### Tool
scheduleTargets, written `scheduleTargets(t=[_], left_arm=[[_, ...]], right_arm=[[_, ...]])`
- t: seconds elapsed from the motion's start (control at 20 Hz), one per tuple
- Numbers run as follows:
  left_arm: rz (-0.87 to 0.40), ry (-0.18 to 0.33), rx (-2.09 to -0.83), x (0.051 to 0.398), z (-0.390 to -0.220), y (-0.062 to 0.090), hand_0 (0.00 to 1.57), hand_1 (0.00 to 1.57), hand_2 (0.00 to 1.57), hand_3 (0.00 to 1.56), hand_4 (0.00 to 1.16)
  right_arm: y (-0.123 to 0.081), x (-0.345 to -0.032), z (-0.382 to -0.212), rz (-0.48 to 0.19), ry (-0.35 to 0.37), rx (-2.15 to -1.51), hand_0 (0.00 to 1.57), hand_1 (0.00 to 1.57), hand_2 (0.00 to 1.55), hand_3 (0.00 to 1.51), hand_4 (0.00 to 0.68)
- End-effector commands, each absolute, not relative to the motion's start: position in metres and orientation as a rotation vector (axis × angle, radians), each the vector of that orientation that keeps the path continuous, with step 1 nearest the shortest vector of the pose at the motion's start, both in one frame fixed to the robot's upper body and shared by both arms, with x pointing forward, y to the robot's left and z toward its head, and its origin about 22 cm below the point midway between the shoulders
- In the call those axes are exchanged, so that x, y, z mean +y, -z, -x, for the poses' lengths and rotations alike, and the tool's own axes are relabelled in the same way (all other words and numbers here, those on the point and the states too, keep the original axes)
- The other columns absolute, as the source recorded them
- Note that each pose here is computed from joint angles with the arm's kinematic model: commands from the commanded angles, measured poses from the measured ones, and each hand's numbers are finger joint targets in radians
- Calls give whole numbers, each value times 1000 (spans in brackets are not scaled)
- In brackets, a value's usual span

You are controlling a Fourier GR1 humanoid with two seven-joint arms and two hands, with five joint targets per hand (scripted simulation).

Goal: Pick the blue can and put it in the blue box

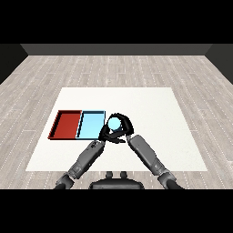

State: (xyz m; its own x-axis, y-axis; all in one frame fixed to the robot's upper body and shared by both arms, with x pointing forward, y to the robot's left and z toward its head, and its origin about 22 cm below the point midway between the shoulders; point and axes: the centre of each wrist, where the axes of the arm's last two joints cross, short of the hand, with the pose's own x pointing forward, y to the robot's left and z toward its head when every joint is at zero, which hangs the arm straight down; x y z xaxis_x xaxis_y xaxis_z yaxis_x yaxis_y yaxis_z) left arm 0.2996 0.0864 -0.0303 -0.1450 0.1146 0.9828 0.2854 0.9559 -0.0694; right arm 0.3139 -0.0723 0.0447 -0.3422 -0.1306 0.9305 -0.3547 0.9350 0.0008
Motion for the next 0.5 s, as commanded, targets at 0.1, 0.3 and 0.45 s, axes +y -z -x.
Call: scheduleTargets(t=[0.1, 0.3, 0.45], left_arm=[[282, 172, -1764, 78, -306, 41, 0, 0, 0, 0, 101], [86, 295, -1795, 71, -314, 15, 133, 133, 453, 0, 603], [67, 301, -1795, 82, -309, 17, 322, 322, 480, 327, 181]], right_arm=[[-34, -50, -310, -344, -295, -1921, 1363, 1363, 1442, 1397, 615], [-36, -43, -308, -394, -301, -1924, 1401, 1401, 1439, 1390, 609], [-35, -38, -295, -411, -320, -1920, 1460, 1460, 1467, 1398, 593]])
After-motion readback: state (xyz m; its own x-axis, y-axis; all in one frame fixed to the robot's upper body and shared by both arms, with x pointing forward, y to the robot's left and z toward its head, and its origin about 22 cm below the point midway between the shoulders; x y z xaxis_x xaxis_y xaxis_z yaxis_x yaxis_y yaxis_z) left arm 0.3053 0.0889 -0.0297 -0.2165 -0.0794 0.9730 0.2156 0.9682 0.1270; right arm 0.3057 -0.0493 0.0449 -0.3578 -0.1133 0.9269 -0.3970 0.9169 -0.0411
